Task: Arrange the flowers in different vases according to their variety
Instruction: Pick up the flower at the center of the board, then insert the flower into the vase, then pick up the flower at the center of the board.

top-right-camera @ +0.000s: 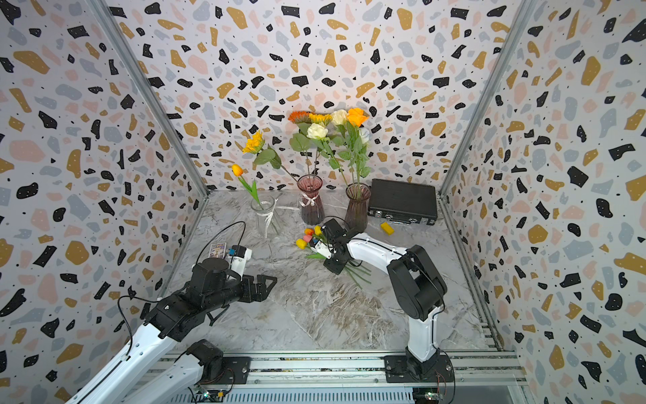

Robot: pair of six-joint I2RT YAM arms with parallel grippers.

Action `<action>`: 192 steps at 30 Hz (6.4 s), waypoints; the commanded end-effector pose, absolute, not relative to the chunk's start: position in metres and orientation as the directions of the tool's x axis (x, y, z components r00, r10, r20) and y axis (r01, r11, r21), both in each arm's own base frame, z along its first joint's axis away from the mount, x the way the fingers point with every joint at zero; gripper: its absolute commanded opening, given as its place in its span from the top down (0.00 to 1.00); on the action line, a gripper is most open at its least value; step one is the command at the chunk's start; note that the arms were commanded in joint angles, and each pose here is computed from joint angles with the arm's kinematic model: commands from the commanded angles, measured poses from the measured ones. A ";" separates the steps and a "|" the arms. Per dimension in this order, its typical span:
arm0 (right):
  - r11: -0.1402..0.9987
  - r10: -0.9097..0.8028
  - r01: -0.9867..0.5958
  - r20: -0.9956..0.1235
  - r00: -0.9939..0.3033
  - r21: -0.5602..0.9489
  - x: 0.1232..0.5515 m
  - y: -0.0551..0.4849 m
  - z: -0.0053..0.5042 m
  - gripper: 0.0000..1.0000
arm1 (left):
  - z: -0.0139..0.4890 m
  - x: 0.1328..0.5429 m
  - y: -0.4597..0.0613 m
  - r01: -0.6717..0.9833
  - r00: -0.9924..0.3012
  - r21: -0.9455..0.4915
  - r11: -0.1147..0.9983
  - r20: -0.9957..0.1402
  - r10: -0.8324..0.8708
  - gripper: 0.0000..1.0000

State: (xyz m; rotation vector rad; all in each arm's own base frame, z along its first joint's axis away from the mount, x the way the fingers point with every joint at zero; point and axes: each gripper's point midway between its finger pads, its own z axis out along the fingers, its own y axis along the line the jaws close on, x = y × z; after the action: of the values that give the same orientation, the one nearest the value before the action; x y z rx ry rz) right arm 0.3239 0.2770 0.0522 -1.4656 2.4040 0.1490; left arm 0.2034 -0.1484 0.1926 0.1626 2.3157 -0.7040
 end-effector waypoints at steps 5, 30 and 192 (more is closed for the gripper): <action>0.426 -0.875 -0.884 -0.337 -0.348 -0.194 0.352 0.283 0.076 0.65 | 0.191 0.204 -0.145 0.291 -0.737 -0.434 0.852 -0.669 -0.090 0.00; 0.367 -0.923 -0.894 -0.223 -0.315 -0.257 0.372 0.279 0.039 0.66 | 0.188 0.205 -0.146 0.297 -0.738 -0.429 0.853 -0.670 -0.080 0.00; 0.787 -0.503 -0.496 -0.847 -0.170 -0.368 0.302 0.199 0.329 0.55 | 0.204 0.242 -0.300 0.423 -0.824 -0.499 0.757 -0.560 0.091 0.06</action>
State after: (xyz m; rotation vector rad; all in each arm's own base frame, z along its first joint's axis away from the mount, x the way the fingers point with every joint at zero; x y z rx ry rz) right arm 0.3105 0.2316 0.3634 -0.8157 1.6428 0.0961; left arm 0.2258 -0.2677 0.1878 0.4208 2.5009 -0.7762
